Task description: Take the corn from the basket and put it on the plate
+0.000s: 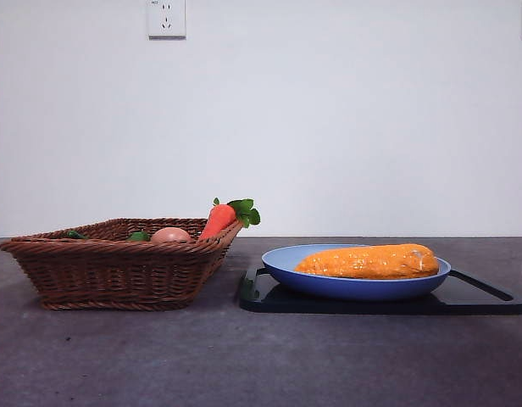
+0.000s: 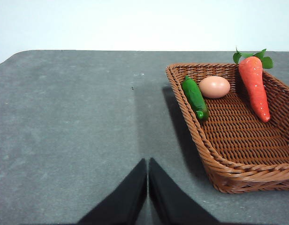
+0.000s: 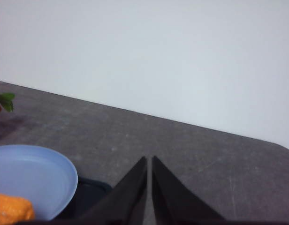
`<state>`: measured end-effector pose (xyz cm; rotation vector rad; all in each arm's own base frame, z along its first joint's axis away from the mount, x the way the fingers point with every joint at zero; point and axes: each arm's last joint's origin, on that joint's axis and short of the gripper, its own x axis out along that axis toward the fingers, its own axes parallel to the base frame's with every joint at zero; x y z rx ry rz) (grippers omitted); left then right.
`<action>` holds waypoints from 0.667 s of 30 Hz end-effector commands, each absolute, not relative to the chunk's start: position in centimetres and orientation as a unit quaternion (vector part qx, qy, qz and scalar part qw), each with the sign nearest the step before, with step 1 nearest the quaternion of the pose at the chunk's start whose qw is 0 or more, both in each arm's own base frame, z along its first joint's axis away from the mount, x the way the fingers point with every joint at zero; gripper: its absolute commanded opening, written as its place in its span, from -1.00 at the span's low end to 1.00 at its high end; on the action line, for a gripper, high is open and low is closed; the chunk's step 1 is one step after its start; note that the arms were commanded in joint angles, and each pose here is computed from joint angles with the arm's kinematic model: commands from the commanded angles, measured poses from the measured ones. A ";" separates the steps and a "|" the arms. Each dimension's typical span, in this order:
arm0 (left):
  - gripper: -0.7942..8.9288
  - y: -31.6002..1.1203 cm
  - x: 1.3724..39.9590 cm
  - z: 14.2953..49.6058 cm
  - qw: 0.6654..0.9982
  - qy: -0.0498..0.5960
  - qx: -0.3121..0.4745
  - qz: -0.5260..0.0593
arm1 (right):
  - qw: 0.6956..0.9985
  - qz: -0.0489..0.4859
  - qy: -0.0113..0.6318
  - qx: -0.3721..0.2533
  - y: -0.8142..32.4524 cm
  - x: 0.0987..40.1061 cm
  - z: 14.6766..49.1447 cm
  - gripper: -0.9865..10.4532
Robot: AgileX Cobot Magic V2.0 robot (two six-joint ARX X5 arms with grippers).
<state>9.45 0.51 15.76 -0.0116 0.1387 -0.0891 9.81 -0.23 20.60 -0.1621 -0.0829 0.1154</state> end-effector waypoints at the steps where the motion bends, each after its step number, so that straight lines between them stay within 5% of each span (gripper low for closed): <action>1: -0.82 0.6 9.6 14.9 0.996 0.080 -0.010 -0.042 | 0.995 0.057 -0.045 -0.073 -0.2 9.7 19.8 -0.82; 20: -0.82 0.6 9.6 14.9 0.996 0.080 -0.010 -0.042 | 0.996 0.064 0.048 -0.046 0.0 9.7 15.6 -0.82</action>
